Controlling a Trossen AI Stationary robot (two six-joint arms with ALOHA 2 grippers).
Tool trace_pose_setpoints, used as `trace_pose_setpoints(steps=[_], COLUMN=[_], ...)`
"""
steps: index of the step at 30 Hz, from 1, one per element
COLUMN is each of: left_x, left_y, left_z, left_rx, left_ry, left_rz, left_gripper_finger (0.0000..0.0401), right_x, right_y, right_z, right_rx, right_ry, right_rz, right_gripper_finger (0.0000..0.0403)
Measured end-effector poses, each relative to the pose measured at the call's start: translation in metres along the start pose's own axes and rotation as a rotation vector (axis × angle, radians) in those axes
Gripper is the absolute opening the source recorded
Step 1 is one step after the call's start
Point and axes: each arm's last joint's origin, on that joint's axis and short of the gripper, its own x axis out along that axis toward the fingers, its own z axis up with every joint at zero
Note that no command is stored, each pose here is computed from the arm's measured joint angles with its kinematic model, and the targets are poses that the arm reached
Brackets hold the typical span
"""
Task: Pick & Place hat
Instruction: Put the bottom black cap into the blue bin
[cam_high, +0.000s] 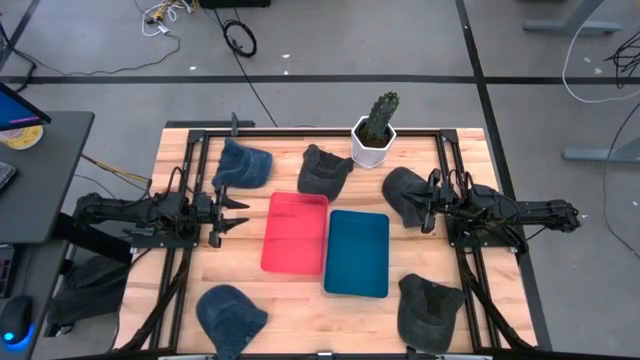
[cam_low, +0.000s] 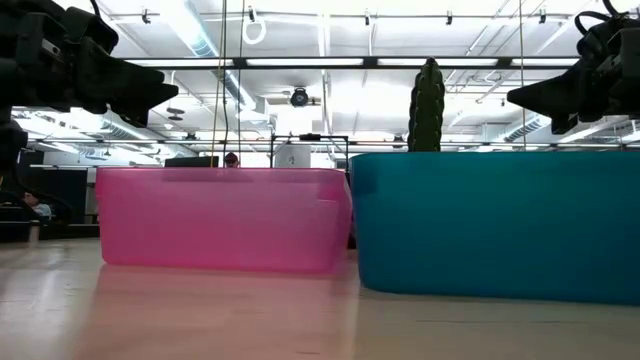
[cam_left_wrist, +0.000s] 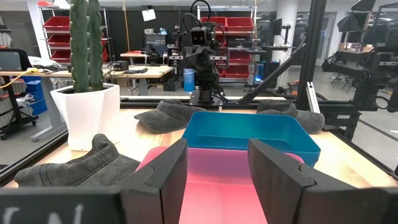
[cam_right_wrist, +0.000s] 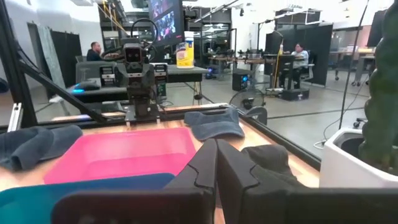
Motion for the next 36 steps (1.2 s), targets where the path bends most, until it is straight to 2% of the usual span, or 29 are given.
trace_pose_setpoints(steps=[9, 14, 22, 29, 36], left_x=[0.0, 0.0, 0.0, 0.0, 0.0], left_y=[0.0, 0.0, 0.0, 0.0, 0.0], left_z=[0.0, 0.0, 0.0, 0.0, 0.0], left_rx=[0.0, 0.0, 0.0, 0.0, 0.0], left_ry=[0.0, 0.0, 0.0, 0.0, 0.0], left_rz=[0.0, 0.0, 0.0, 0.0, 0.0], left_gripper_finger=[0.0172, 0.0172, 0.0172, 0.0172, 0.0172], right_x=[0.0, 0.0, -0.001, -0.003, -0.004], right_y=[0.0, 0.0, 0.0, -0.001, -0.001], right_z=[0.0, 0.001, 0.013, 0.024, 0.027], right_rx=[0.014, 0.174, 0.294, 0.332, 0.309], right_ry=[0.0, -0.009, -0.128, -0.24, -0.273], right_rz=[-0.001, -0.001, 0.013, 0.03, 0.03], right_gripper_finger=[0.0013, 0.0013, 0.0013, 0.0013, 0.0013])
